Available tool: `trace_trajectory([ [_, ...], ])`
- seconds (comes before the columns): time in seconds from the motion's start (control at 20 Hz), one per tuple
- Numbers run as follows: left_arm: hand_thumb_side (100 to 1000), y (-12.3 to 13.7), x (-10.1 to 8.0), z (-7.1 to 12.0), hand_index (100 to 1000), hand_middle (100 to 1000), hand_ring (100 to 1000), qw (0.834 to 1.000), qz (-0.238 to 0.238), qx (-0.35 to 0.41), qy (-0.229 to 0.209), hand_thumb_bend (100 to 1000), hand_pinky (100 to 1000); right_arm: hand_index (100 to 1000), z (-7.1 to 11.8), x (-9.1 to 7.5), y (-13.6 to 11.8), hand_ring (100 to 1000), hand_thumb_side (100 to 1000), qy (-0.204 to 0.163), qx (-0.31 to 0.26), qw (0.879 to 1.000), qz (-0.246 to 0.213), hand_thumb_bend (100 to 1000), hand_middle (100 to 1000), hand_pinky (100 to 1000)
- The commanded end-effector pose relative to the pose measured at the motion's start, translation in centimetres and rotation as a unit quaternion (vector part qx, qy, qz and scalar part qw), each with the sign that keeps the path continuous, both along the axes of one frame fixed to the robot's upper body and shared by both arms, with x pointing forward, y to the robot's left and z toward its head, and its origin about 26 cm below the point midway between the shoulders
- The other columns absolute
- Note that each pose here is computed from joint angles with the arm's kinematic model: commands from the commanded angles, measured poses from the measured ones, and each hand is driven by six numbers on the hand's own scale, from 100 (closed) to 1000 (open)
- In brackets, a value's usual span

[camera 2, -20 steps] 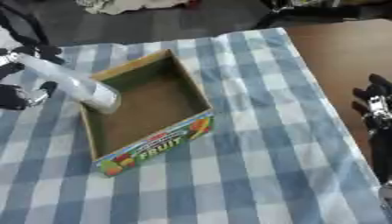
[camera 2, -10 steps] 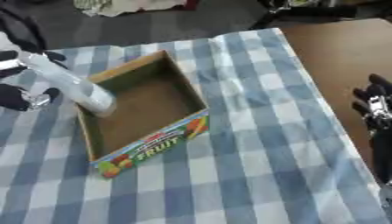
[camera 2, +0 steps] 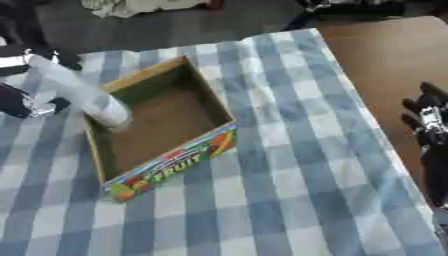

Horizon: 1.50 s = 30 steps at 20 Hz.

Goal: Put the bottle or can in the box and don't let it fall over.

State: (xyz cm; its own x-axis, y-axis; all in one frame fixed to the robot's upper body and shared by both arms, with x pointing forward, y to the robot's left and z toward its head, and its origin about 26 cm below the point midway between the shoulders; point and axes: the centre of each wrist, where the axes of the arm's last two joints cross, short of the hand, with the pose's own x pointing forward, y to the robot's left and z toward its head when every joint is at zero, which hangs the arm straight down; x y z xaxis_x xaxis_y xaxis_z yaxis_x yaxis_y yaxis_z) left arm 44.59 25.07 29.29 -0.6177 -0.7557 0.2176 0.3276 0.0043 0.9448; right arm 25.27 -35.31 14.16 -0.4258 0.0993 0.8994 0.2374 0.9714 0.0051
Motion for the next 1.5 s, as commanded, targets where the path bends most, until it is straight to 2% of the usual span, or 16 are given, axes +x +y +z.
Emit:
trace_trajectory([
  [0.05,307,-0.2,0.1,2.1,960,1000,1000,1.0,-0.007,0.006,-0.025,219,1000,899,1.1,-0.1,0.0,920,587,-0.012,-0.015,1.0,0.007,100,1000,947],
  [0.4,327,-1.7,0.2,4.6,958,1000,1000,0.998,-0.033,0.002,-0.054,185,1000,898,1.1,-0.1,0.0,920,587,-0.009,-0.017,1.0,0.008,100,1000,947],
  [0.65,312,-1.3,-0.5,5.8,949,1000,1000,0.997,-0.032,-0.019,-0.073,100,1000,898,1.2,-0.1,-0.1,920,586,-0.009,-0.018,1.0,0.009,100,1000,947],
  [0.8,274,-0.8,-1.1,6.3,938,1000,1000,0.994,-0.026,-0.054,-0.088,100,1000,898,1.3,-0.1,-0.1,920,585,-0.011,-0.017,1.0,0.01,100,1000,947],
  [0.9,244,-0.1,-2.0,7.0,906,1000,1000,0.987,-0.014,-0.107,-0.117,100,1000,898,1.2,-0.1,-0.1,920,584,-0.013,-0.017,1.0,0.01,100,1000,947],
  [1.0,311,0.8,-3.5,8.0,853,1000,1000,0.965,0.008,-0.19,-0.178,100,1000,898,1.2,-0.1,-0.2,920,583,-0.015,-0.016,1.0,0.009,100,1000,947],
  [1.05,507,1.0,-4.4,8.1,822,1000,1000,0.95,0.009,-0.241,-0.2,100,1000,898,1.2,-0.1,-0.2,920,581,-0.016,-0.016,1.0,0.008,100,1000,947],
  [1.15,672,1.5,-6.0,7.8,801,1000,1000,0.914,-0.01,-0.344,-0.212,100,1000,898,1.2,-0.1,-0.2,920,580,-0.02,-0.014,1.0,0.008,100,1000,947],
  [1.3,672,2.9,-7.7,6.3,800,1000,1000,0.869,-0.025,-0.455,-0.195,100,1000,898,1.2,-0.2,-0.3,921,577,-0.025,-0.013,1.0,0.006,100,1000,947],
  [1.5,645,4.5,-9.4,3.6,805,1000,1000,0.829,-0.042,-0.535,-0.158,100,1000,898,1.2,-0.2,-0.4,921,572,-0.034,-0.01,0.999,0.006,100,1000,947],
])
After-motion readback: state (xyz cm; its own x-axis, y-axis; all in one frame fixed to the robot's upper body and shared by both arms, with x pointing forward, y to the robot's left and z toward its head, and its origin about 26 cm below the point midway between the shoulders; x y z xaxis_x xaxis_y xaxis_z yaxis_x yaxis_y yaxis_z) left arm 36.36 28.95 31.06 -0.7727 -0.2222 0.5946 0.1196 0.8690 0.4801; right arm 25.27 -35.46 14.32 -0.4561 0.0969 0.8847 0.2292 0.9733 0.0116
